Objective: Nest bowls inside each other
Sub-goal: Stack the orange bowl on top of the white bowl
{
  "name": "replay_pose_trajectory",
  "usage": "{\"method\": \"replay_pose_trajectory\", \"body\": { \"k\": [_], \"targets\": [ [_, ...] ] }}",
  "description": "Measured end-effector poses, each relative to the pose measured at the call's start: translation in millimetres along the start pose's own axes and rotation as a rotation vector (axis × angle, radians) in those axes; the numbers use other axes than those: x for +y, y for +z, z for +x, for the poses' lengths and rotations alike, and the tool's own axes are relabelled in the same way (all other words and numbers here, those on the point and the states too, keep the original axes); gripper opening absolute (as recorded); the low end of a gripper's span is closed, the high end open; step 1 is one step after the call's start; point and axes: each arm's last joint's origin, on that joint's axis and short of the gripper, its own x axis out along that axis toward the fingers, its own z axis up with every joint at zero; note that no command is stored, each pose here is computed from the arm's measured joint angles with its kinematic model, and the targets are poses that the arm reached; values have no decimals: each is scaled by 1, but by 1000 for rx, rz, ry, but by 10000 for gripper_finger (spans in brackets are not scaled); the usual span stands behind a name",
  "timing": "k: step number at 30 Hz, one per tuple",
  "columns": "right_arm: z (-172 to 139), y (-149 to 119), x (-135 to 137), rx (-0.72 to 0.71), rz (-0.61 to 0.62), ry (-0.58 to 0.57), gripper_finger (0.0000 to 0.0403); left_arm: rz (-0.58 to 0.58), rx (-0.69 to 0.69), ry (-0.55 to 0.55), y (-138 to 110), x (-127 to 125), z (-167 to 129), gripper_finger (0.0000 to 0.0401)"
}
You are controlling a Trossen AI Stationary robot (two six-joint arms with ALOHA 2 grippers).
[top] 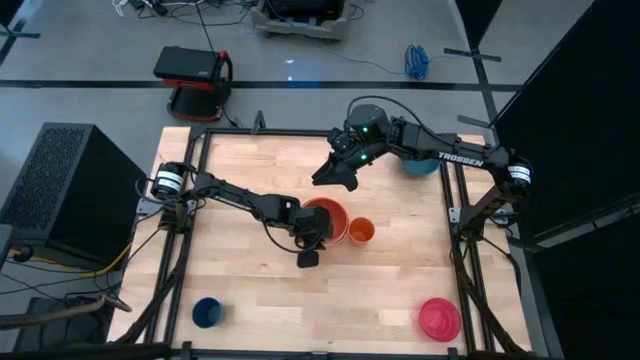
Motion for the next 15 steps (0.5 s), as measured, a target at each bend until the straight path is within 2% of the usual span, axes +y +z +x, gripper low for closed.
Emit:
{"method": "replay_pose_trajectory", "body": {
  "k": [4, 15],
  "targets": [
    [0, 0, 0, 5, 0, 9, 139, -42, -15, 27, 1, 0, -1, 80],
    [-1, 0, 0, 8, -9, 14, 148, -84, -15, 11, 3, 1, -4, 240]
  ]
}}
